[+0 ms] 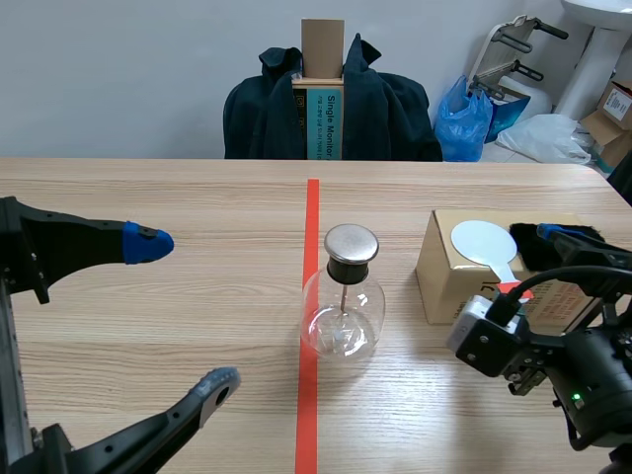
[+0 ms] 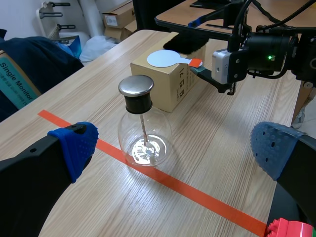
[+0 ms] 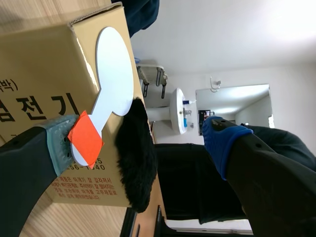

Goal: Do the electroscope experiment.
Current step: 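Return to the home posture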

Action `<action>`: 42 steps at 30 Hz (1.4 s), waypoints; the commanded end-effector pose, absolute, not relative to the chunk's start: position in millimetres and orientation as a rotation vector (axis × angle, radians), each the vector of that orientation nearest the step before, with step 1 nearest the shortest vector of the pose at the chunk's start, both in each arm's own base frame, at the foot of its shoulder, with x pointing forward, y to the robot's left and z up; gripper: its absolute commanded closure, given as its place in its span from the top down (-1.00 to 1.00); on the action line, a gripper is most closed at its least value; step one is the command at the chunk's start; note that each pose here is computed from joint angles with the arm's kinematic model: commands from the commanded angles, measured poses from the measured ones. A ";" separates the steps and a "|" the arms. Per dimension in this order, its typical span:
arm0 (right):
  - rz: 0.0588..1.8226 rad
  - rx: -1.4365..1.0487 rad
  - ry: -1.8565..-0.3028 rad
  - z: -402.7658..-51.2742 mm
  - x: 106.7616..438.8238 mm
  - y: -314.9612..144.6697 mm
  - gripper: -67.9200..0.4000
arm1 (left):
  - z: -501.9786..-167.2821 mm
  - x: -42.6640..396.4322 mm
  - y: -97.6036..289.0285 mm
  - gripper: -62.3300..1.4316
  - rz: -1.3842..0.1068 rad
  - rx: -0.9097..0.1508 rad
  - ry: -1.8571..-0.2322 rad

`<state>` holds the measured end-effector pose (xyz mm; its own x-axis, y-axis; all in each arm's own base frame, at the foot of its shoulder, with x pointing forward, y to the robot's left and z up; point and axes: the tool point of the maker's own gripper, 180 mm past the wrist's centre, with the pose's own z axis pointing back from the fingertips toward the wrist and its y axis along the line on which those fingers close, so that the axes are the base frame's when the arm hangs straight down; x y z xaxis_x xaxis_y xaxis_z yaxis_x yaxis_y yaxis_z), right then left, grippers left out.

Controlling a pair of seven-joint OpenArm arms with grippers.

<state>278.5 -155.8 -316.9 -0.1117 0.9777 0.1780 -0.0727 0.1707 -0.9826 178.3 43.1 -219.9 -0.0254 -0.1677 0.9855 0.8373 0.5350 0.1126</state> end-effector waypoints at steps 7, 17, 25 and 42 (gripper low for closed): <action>1.242 -0.845 -1.328 -328.8 240.5 -167.3 0.44 | -216.3 179.3 41.1 1.00 -0.885 -0.648 -1.378; 1.072 -0.620 -1.286 -333.1 188.1 -188.8 0.51 | -218.0 180.0 40.8 1.00 -0.874 -0.642 -1.373; 0.501 -0.421 -1.502 -240.7 211.9 -203.2 1.00 | -220.4 181.3 40.2 1.00 -0.857 -0.633 -1.365; 0.415 -0.030 -1.658 -150.1 254.8 -160.1 1.00 | -219.9 181.9 39.7 1.00 -0.846 -0.634 -1.370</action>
<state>253.5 -159.6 -154.2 -0.1148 0.2584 0.9592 -0.2248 0.9338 -0.2785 181.7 42.3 -226.6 0.0095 -0.1775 0.9841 0.8190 0.5660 0.0941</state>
